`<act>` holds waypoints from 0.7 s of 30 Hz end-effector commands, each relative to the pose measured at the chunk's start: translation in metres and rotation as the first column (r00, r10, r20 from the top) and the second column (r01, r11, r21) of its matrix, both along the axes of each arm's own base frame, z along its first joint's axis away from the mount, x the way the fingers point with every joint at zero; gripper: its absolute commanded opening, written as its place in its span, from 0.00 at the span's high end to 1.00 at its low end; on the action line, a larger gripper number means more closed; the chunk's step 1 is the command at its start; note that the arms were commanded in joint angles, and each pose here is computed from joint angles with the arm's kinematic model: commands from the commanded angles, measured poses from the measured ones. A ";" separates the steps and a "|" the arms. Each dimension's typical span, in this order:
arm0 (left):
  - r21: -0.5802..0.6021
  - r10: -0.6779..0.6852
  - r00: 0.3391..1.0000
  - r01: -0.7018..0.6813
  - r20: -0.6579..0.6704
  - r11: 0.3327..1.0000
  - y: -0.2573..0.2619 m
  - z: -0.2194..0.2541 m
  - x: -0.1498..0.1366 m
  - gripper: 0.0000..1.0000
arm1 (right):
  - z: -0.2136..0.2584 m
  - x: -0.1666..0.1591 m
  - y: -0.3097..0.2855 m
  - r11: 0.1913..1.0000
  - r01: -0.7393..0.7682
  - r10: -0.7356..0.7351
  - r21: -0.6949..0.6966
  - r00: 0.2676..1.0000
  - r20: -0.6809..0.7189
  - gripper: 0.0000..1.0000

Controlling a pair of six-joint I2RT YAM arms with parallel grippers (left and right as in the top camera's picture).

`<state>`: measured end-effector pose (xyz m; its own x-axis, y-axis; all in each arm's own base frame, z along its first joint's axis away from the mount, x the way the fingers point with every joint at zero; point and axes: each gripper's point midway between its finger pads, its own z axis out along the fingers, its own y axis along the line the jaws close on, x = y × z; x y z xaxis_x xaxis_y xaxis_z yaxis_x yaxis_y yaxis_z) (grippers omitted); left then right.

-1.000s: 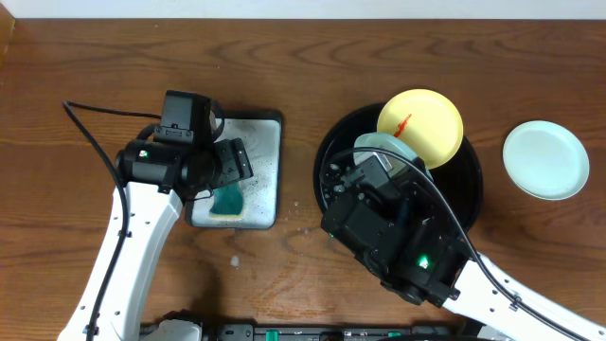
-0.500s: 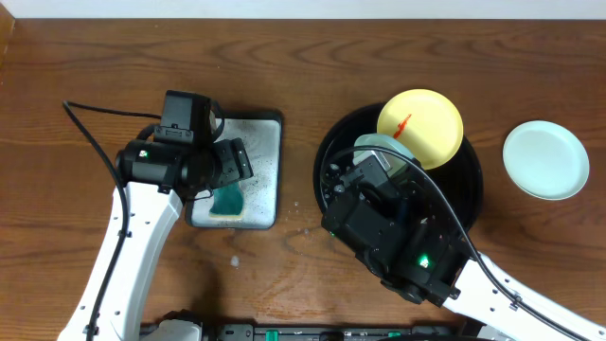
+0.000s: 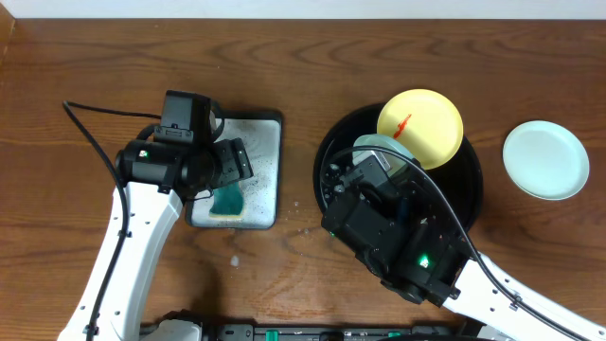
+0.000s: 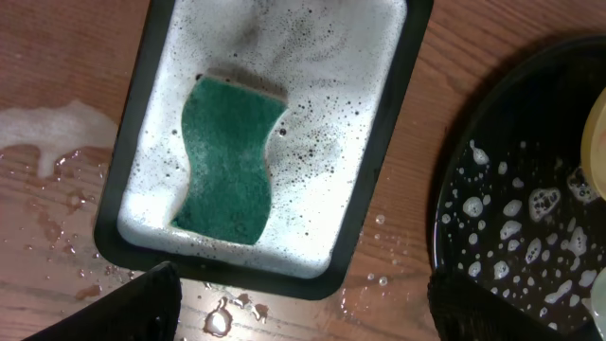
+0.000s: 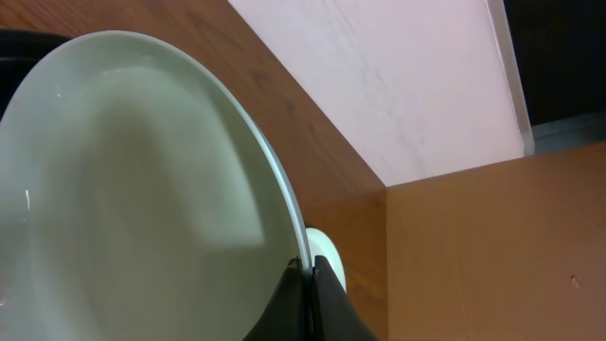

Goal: Clean dirty plates on tray and stack at the side
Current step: 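Lift the green plate with right gripper and tilt it upright, then carry the green plate right and stack it on the cleaned plate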

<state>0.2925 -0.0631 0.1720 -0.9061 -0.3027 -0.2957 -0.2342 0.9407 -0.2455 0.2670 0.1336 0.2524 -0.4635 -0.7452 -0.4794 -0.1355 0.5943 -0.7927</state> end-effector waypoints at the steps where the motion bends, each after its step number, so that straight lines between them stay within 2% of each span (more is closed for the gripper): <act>1: -0.001 0.003 1.000 -0.003 0.021 1.000 0.001 0.008 0.004 0.16 | 0.010 0.002 -0.004 0.999 0.033 -0.035 0.042 0.999 0.039 0.99; 6: -0.001 0.003 1.000 -0.003 0.021 1.000 0.001 0.008 0.004 0.16 | -0.002 0.011 -0.017 0.971 0.124 -0.127 0.204 0.992 0.004 0.99; 10: -0.001 0.003 1.000 -0.003 0.021 1.000 0.001 0.008 0.004 0.16 | -0.033 0.028 -0.045 0.864 0.285 -0.236 0.415 0.957 -0.166 0.99; 13: -0.001 0.003 1.000 -0.003 0.021 1.000 0.001 0.008 0.004 0.16 | -0.056 0.044 -0.060 0.707 0.380 -0.199 0.596 0.916 -0.347 0.99; 15: -0.001 0.003 1.000 -0.003 0.021 1.000 0.001 0.008 0.004 0.16 | -0.061 0.053 -0.071 0.605 0.402 -0.132 0.687 0.902 -0.412 0.99; 18: -0.001 0.003 1.000 -0.003 0.021 1.000 0.001 0.008 0.004 0.16 | -0.057 0.066 -0.102 0.417 0.430 -0.090 0.801 0.896 -0.434 0.99; 20: -0.001 0.003 1.000 -0.003 0.021 1.000 0.001 0.008 0.004 0.17 | -0.052 0.070 -0.137 0.284 0.443 -0.115 0.851 0.896 -0.428 0.99; 21: -0.001 0.003 1.000 -0.003 0.021 1.000 0.001 0.008 0.004 0.16 | -0.051 0.070 -0.153 0.242 0.449 -0.139 0.860 0.893 -0.427 0.99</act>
